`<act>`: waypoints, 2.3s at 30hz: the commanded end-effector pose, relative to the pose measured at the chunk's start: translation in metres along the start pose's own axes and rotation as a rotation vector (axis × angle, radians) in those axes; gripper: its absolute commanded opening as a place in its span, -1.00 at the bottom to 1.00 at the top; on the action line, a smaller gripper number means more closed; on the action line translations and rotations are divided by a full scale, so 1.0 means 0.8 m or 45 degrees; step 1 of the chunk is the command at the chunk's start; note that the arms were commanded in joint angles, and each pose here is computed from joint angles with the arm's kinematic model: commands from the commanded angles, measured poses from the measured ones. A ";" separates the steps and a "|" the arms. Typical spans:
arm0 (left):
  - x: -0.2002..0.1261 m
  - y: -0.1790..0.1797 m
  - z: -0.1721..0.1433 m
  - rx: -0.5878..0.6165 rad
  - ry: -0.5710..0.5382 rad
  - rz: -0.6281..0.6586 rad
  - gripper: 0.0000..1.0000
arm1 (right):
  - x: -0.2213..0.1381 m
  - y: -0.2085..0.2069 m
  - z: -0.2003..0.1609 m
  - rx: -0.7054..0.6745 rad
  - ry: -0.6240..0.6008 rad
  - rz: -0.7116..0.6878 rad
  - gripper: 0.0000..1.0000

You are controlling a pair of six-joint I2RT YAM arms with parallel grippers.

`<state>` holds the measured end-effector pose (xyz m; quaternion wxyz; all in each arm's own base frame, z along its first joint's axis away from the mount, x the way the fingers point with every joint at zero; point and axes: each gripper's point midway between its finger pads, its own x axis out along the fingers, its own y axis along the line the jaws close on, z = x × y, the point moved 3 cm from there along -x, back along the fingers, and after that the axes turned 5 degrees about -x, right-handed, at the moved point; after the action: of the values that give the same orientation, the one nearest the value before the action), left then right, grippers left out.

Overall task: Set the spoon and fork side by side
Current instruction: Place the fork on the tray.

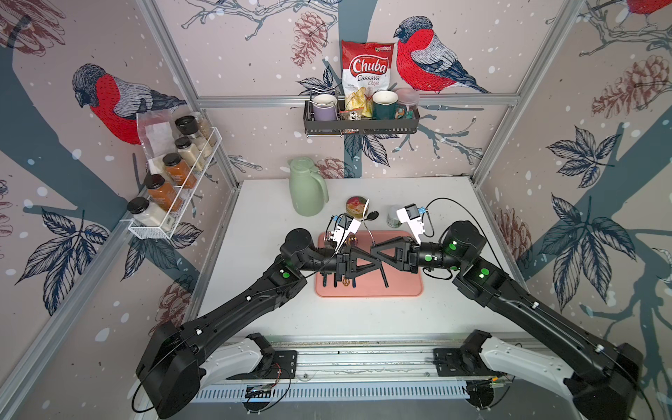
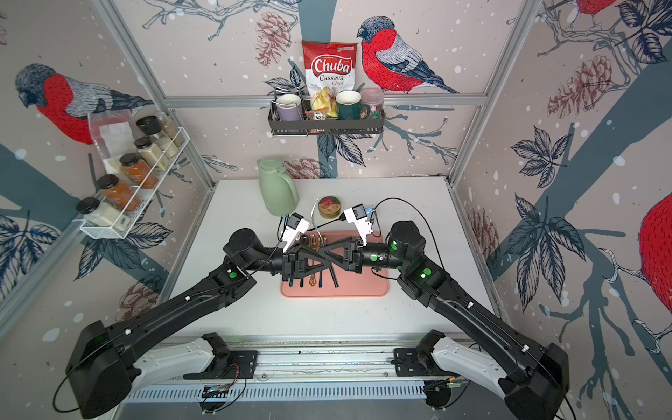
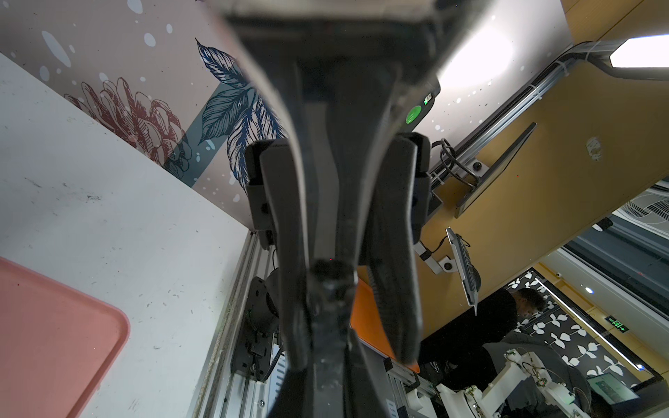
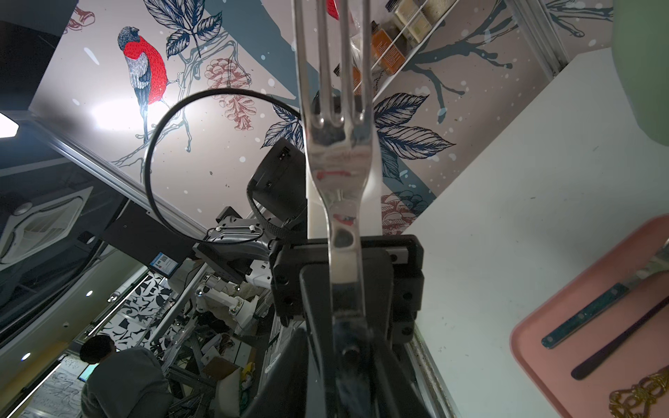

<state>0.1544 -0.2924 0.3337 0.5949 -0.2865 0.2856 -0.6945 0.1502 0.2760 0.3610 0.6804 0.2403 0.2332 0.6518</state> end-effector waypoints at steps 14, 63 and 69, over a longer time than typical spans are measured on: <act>0.001 -0.002 0.004 0.027 0.000 0.019 -0.79 | -0.011 0.003 0.016 -0.010 -0.064 0.000 -0.82; -0.131 0.022 0.007 0.158 -0.344 0.795 0.52 | 0.044 -0.341 -0.132 0.384 0.630 -1.783 -0.99; -0.131 0.021 0.006 0.165 -0.343 0.788 0.52 | 0.050 -0.360 -0.149 0.419 0.660 -1.764 -0.99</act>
<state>0.1826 -0.1907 0.3139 0.8256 -0.2428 0.2479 -0.4449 0.2983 0.3035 0.0910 0.8150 -0.0221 0.5762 0.0566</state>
